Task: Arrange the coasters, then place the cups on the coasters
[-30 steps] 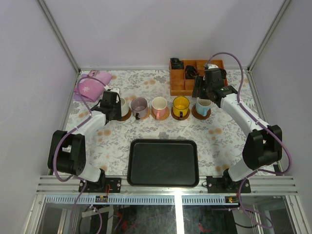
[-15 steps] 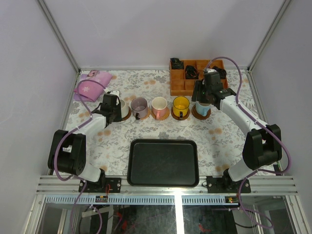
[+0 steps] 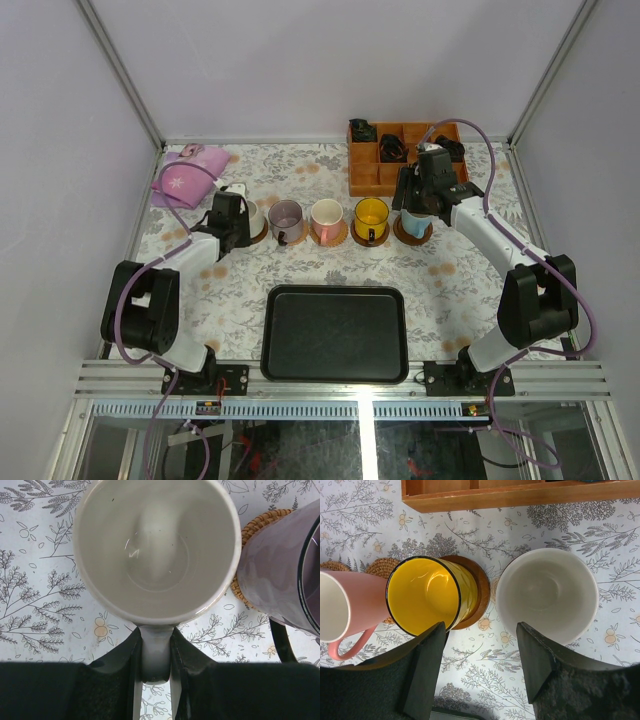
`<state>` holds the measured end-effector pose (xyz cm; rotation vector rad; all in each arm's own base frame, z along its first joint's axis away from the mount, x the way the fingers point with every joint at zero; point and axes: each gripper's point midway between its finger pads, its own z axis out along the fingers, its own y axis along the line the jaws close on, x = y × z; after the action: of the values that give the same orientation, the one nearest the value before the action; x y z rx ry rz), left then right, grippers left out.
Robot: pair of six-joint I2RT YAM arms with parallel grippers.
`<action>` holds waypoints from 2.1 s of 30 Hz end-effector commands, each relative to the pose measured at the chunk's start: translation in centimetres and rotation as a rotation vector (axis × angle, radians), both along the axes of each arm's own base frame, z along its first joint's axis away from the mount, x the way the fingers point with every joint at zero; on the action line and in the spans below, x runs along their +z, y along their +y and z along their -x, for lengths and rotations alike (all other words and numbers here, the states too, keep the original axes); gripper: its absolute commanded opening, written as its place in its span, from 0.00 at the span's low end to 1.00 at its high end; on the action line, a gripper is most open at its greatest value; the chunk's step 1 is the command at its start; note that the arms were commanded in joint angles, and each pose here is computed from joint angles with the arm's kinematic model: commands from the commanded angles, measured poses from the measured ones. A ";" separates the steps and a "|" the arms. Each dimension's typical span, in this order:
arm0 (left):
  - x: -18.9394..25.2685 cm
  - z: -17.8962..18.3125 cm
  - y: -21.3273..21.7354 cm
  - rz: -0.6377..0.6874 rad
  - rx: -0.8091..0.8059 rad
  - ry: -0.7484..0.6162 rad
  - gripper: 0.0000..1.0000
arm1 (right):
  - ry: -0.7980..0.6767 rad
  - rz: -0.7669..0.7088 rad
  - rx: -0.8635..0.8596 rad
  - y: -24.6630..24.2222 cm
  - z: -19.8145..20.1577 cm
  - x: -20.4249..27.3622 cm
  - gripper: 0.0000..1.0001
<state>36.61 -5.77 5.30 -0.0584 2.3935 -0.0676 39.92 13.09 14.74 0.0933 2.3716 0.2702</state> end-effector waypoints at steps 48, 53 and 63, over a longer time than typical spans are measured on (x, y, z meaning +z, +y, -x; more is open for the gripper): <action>2.4 1.6 3.4 -0.144 0.080 0.009 0.48 | -0.019 -0.090 0.045 1.9 -1.1 0.7 0.65; 2.9 1.8 3.2 -0.131 0.075 0.003 0.49 | -0.019 -0.092 0.047 1.9 -0.9 0.8 0.64; 11.1 0.8 2.0 -0.013 0.101 -0.174 0.76 | -0.128 -0.013 -0.026 -0.5 -1.2 4.4 0.69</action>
<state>34.49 -3.50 11.13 -0.0952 2.3387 0.0489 39.95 14.13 14.05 0.0855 2.3921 0.3343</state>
